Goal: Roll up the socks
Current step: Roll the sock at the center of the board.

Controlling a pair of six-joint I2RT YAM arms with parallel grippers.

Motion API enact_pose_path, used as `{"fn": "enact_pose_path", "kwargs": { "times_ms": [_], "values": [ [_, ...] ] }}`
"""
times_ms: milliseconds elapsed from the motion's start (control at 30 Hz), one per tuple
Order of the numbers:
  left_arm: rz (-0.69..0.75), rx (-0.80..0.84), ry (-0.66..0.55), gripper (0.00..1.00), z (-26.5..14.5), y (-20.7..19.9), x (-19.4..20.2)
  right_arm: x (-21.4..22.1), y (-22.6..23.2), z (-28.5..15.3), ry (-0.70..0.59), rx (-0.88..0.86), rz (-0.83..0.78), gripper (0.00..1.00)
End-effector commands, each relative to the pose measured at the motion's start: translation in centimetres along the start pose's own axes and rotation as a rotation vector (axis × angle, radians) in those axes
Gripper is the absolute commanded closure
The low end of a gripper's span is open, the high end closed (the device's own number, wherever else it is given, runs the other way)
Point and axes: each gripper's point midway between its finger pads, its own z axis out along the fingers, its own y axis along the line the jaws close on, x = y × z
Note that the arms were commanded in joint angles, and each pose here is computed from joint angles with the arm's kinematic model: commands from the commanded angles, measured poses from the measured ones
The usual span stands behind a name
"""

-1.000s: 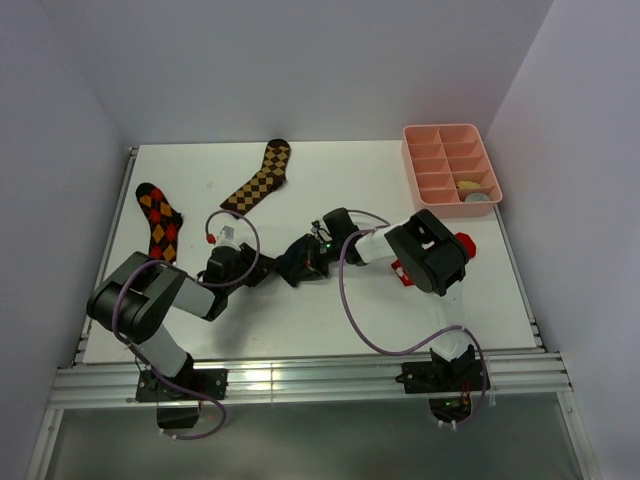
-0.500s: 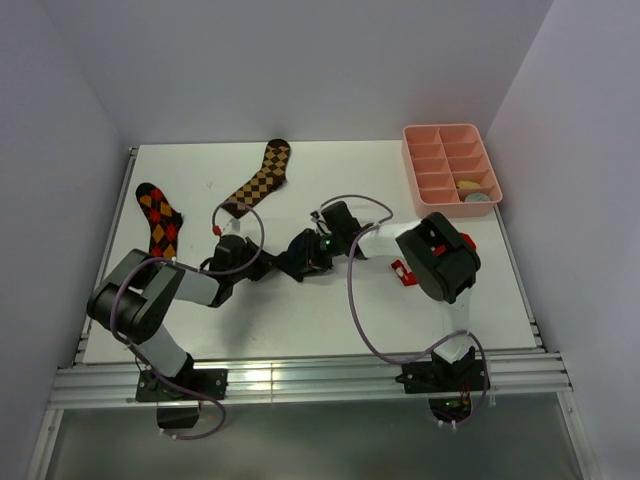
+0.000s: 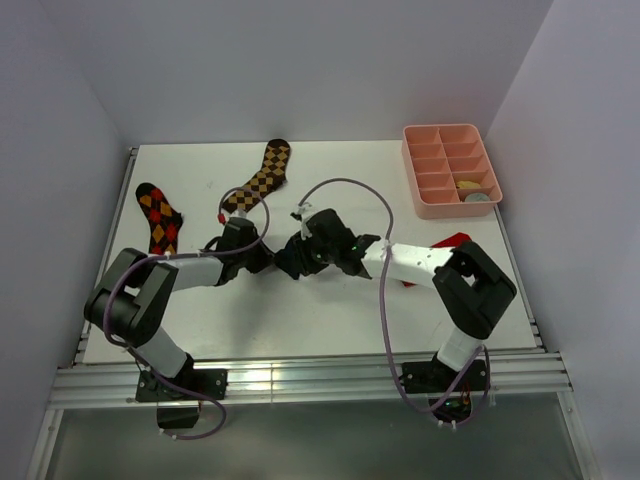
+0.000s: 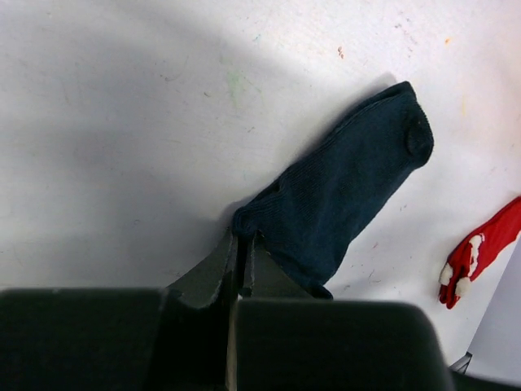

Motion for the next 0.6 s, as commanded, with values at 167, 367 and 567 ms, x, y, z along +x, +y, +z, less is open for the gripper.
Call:
{"fn": "enact_pose_path", "kwargs": {
  "times_ms": [167,367,567],
  "values": [
    [0.060,-0.104,0.074,1.00,0.0,1.4,1.0,-1.7,1.1,0.7,-0.155,0.095,-0.320,0.55],
    [0.076,-0.114,0.100,1.00,0.2,1.0,0.9,-2.1,2.2,1.9,-0.168,0.096,-0.400,0.54],
    [0.079,-0.121,0.112,1.00,0.0,0.9,1.0,-1.8,2.1,3.4,-0.145,0.112,-0.430,0.54]
  ]
}}
